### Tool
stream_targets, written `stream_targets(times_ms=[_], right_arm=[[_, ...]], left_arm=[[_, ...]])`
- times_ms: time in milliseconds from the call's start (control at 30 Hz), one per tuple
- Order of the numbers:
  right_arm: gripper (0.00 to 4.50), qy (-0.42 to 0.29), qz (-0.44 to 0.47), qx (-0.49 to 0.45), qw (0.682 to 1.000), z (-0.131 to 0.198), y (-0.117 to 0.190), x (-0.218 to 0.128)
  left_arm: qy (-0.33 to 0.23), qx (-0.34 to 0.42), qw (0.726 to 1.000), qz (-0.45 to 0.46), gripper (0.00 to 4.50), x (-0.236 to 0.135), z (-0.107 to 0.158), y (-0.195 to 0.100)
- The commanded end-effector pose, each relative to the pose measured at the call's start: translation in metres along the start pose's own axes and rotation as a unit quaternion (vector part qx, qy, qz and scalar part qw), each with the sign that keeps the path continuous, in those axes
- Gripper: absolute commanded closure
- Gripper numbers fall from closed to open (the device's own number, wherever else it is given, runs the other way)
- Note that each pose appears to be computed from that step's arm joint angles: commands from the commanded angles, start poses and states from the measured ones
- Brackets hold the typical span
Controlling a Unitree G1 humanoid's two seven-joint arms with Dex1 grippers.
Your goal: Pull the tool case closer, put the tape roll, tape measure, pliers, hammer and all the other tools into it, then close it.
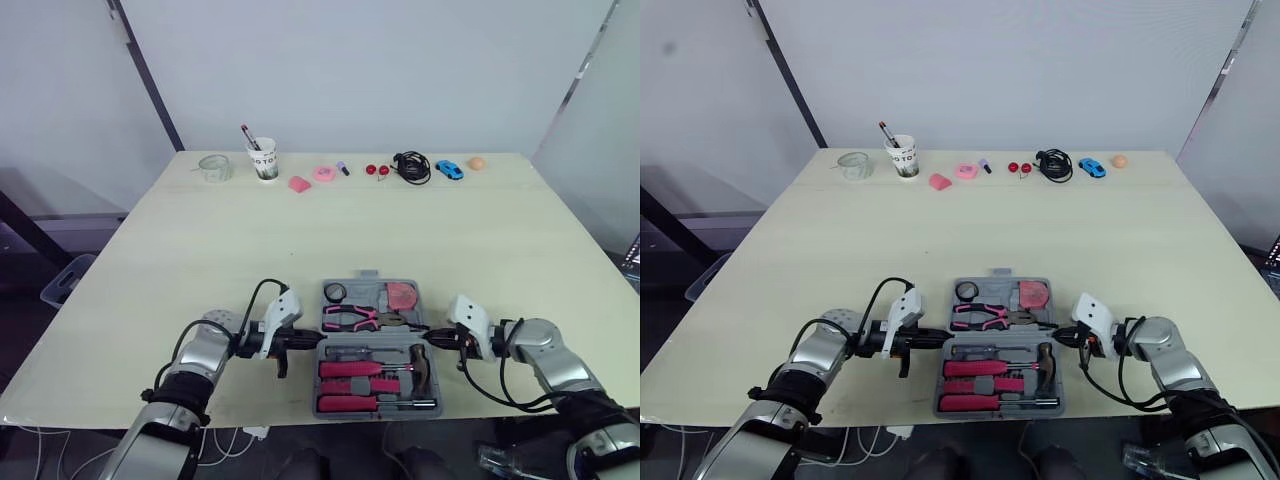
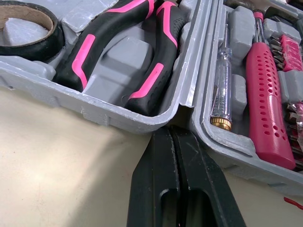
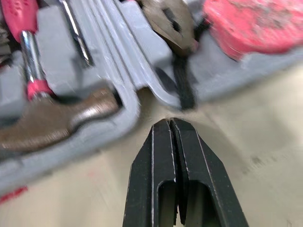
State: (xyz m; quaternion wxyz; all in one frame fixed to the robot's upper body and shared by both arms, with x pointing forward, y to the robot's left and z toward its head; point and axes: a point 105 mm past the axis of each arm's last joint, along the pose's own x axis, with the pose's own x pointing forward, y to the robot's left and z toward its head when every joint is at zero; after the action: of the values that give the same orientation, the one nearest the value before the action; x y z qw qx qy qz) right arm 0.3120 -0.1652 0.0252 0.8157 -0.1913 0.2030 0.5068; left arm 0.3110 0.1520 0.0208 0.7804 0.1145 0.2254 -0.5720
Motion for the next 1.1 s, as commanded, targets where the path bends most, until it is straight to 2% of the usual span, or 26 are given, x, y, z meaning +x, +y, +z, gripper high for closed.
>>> stream_targets(times_ms=[33, 100, 200, 367, 433, 567, 667, 867, 1100], right_arm=[[4.43, -0.032, -0.051, 0.008, 0.998, 0.014, -0.025, -0.020], [4.43, -0.043, -0.064, 0.028, 0.997, 0.017, -0.033, -0.026], [3.75, -0.075, -0.079, 0.071, 0.992, 0.026, -0.044, -0.030], [1.26, -0.111, -0.067, 0.159, 0.979, 0.045, -0.054, -0.021], [0.21, -0.110, -0.054, 0.185, 0.975, 0.050, -0.058, -0.012], [0.09, -0.093, -0.057, 0.239, 0.965, 0.053, -0.072, 0.006], [0.09, -0.077, -0.042, 0.274, 0.958, 0.053, -0.075, 0.016], [0.09, -0.060, -0.020, 0.287, 0.956, 0.057, -0.071, 0.032], [0.09, -0.061, 0.050, 0.340, 0.937, 0.063, -0.048, 0.054]], left_arm=[[0.001, 0.010, 0.998, 0.057, 4.50, -0.019, -0.001, 0.013], [-0.005, 0.013, 0.997, 0.070, 4.50, -0.026, 0.000, 0.013], [-0.018, 0.035, 0.995, 0.087, 4.50, -0.035, 0.007, 0.011], [-0.073, 0.050, 0.994, 0.067, 4.50, -0.042, 0.030, -0.008], [-0.094, 0.049, 0.994, 0.033, 4.50, -0.039, 0.038, -0.026], [-0.092, 0.029, 0.994, -0.043, 4.50, -0.025, 0.035, -0.064], [-0.073, 0.021, 0.995, -0.069, 4.50, -0.014, 0.029, -0.076], [-0.036, 0.011, 0.997, -0.068, 4.50, 0.003, 0.015, -0.076], [0.018, 0.013, 0.997, -0.071, 4.50, 0.016, -0.007, -0.075]])
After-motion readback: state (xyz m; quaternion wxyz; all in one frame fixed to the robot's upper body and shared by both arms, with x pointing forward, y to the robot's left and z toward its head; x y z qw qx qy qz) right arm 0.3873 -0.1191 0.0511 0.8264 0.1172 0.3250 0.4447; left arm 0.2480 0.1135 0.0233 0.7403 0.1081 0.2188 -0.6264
